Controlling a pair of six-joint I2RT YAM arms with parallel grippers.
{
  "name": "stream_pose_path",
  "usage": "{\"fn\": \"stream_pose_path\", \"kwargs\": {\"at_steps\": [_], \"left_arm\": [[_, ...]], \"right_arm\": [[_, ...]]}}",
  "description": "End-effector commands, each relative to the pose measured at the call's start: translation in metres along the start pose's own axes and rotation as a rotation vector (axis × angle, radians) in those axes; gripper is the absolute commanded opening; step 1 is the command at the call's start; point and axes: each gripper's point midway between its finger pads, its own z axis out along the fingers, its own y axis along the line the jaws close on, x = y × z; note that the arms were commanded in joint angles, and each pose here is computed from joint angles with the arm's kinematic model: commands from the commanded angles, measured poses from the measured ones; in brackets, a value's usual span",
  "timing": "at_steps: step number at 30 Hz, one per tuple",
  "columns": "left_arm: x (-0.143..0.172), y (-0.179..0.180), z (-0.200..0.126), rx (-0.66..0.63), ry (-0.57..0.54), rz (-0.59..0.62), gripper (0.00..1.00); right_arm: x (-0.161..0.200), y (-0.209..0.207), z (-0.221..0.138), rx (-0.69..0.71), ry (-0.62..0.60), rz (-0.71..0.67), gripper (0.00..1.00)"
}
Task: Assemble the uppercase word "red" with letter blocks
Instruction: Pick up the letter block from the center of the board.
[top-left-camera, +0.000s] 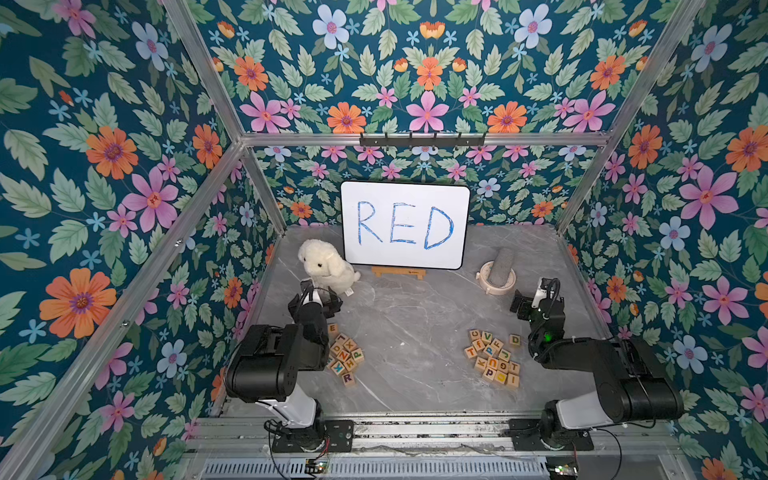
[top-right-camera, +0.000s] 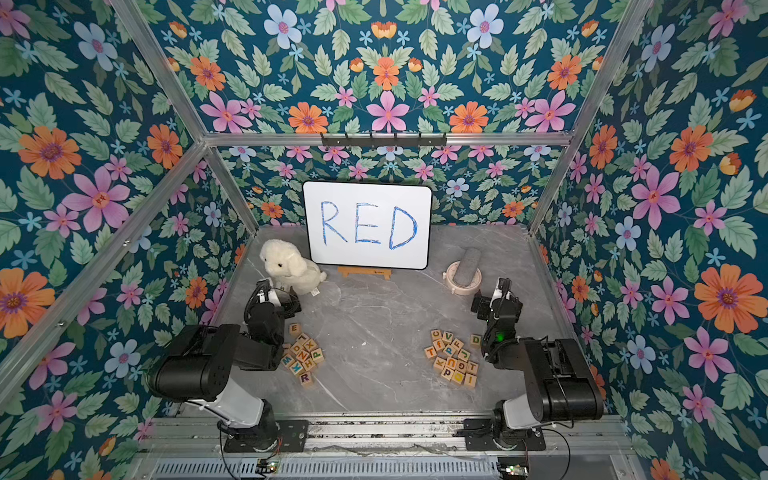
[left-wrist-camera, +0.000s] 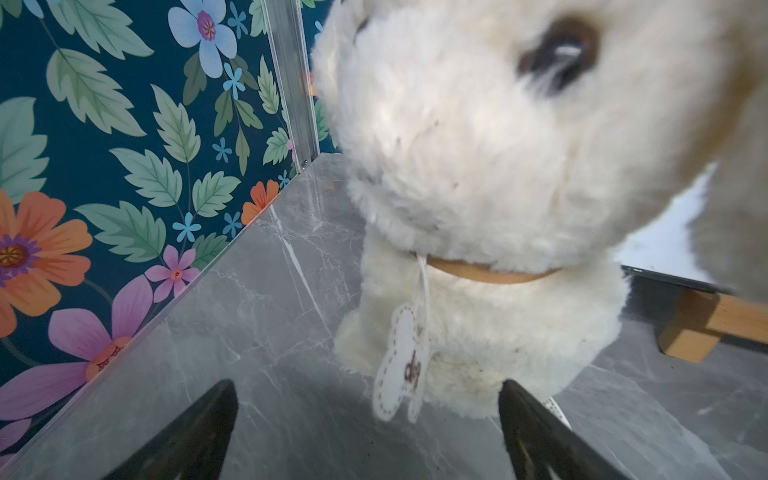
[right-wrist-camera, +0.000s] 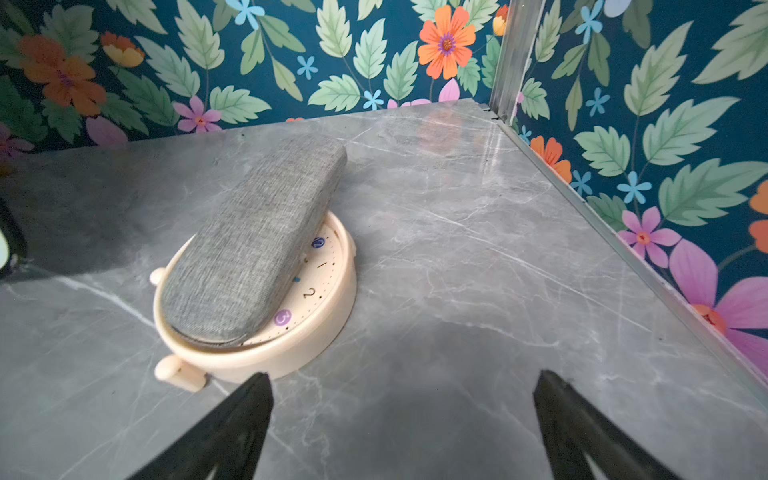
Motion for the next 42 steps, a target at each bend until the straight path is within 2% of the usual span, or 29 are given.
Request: {"fn": "stream_pose_path", "kwargs": {"at_steps": [1,27,32,35,37,39,41,42], "left_arm": [[-0.007,0.0,0.0,0.002,-0.028,0.003,0.99],[-0.008,0.0,0.0,0.004,-0.032,0.002,0.99],[-0.032,-0.001,-0.01,0.017,-0.055,0.004,0.99],[-0.052,0.01,-0.02,-0.04,0.025,-0.115,0.99],[-0.066,0.017,-0.029,-0.076,0.059,-0.212,0.99],[-0.07,0.032,-0.04,-0.167,0.112,-0.37,0.99],[-0.065,0.04,-0.053,-0.223,0.181,-0.454,0.99],[-0.065,0.035,-0.057,-0.186,0.204,-0.441,0.99]], "right_arm": [[-0.005,0.006,0.0,-0.033,-0.013,0.009,0.99],[-0.006,0.005,-0.001,-0.027,-0.025,0.005,0.99],[-0.024,0.01,-0.025,-0.034,-0.11,-0.027,0.99],[-0.049,0.009,-0.045,-0.028,-0.102,-0.008,0.99],[-0.07,-0.002,-0.061,0.017,-0.083,0.112,0.99],[-0.073,-0.016,-0.08,0.074,-0.029,0.295,0.99],[-0.081,-0.011,-0.094,0.021,-0.035,0.346,0.99],[-0.085,-0.008,-0.099,-0.013,-0.047,0.35,0.99]]}}
